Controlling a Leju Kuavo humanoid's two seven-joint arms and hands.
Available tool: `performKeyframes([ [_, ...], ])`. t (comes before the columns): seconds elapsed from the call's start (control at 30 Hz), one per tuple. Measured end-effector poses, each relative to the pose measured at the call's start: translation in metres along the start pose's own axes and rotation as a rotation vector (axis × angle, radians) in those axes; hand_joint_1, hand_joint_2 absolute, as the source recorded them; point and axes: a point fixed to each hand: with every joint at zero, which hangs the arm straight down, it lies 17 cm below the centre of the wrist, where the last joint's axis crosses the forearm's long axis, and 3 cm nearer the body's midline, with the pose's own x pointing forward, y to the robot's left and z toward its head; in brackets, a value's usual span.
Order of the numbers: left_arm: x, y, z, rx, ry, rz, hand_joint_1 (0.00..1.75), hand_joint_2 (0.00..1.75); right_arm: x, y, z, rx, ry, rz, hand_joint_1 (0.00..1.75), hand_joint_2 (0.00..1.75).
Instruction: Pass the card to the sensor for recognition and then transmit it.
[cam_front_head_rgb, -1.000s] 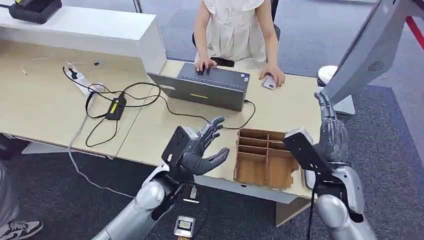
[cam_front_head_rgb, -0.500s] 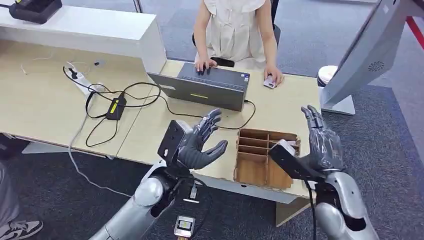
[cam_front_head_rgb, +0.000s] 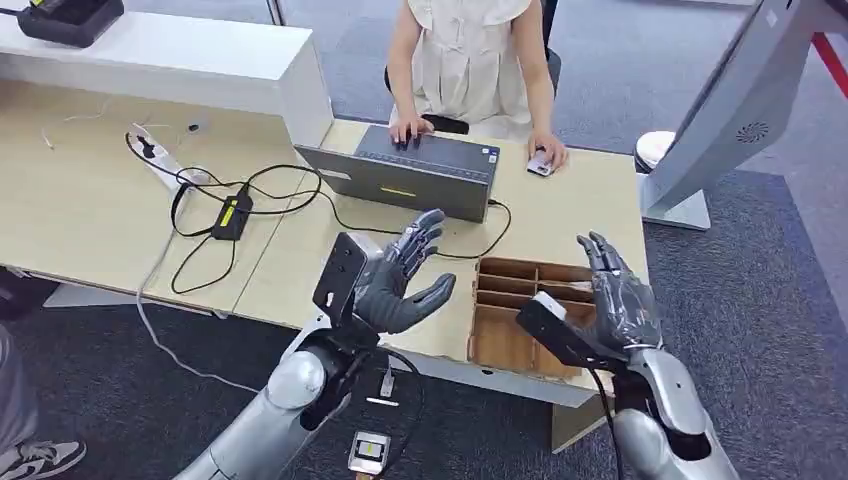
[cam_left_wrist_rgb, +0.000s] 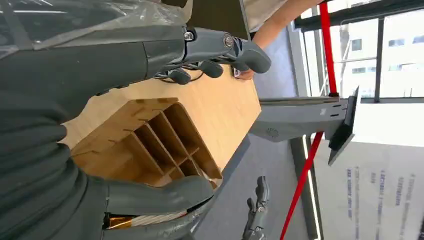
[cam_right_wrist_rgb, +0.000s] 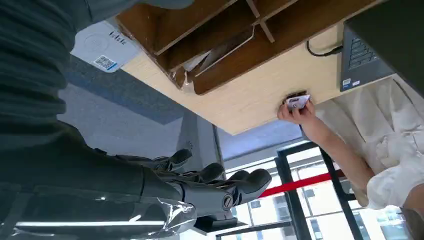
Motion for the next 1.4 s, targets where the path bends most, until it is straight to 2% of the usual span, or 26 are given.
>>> performKeyframes([
  [0.37, 0.000, -0.003, -0.001, -0.002, 0.005, 0.003, 0.00, 1.75, -0.009, 0.012, -0.013, -0.001, 0.027, 0.032, 0.00, 1.75],
  [0.87, 0.000, -0.002, -0.001, 0.000, 0.006, 0.002, 0.00, 1.75, -0.023, 0.031, -0.015, 0.017, 0.069, 0.019, 0.00, 1.75],
  [1.4, 0.001, -0.003, -0.001, 0.001, 0.003, 0.013, 0.00, 1.75, -0.056, 0.043, -0.020, 0.003, 0.130, 0.000, 0.00, 1.75],
])
